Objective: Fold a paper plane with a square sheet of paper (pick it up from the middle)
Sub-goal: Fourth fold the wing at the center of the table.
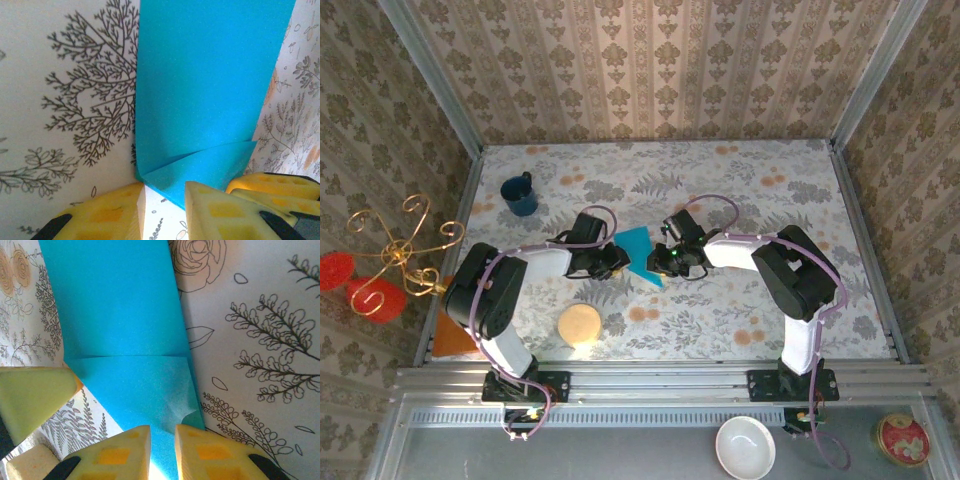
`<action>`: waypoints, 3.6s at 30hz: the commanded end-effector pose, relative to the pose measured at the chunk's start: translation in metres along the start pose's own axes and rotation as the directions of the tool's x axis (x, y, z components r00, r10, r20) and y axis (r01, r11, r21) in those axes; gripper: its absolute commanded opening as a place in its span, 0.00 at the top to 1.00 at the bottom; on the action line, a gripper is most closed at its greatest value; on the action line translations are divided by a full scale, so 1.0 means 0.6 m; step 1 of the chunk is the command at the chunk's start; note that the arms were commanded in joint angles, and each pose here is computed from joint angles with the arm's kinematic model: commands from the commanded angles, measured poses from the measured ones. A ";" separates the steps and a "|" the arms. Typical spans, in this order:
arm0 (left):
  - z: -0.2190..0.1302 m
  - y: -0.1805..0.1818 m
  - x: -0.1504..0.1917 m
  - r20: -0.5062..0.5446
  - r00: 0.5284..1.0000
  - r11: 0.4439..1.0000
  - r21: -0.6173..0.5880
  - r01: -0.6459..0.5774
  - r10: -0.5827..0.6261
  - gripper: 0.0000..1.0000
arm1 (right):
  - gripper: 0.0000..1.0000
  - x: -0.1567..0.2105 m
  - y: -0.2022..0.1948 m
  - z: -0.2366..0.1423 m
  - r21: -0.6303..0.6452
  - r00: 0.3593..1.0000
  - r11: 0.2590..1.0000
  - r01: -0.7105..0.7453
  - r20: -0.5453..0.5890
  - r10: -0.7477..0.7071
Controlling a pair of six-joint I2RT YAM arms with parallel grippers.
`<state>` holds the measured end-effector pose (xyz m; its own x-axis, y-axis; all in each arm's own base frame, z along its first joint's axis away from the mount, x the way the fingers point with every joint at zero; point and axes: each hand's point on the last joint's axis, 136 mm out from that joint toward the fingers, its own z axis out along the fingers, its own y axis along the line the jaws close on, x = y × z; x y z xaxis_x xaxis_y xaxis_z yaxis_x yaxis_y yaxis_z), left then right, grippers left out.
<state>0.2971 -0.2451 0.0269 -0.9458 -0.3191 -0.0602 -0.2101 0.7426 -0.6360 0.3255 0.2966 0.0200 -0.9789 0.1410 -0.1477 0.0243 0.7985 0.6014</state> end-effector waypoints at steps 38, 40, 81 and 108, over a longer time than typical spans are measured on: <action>0.009 -0.038 -0.059 -0.064 0.996 0.978 0.199 0.066 -0.054 0.81 | 0.80 0.027 -0.065 0.024 0.107 0.998 0.994 -0.010 -0.062 0.017; 0.009 -0.038 -0.056 -0.071 0.996 0.978 0.198 0.063 -0.050 0.83 | 0.79 0.023 -0.059 0.021 0.097 0.998 0.995 0.002 -0.058 0.004; -0.024 -0.084 -0.039 -0.040 0.997 0.990 0.121 0.070 -0.065 0.95 | 0.59 0.015 0.041 -0.024 0.564 0.761 0.673 0.478 0.117 -0.638; -0.030 -0.081 -0.045 -0.033 0.997 0.991 0.112 0.073 -0.069 0.91 | 0.79 0.020 0.006 -0.024 0.620 0.743 0.609 0.495 0.061 -0.666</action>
<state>0.3211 -0.2626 0.0612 -0.9411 -0.3373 0.0240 -0.2521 0.6525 -0.7146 0.3141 0.3029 0.0417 -0.7280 -0.3538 -0.5872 -0.3390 0.9303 -0.1403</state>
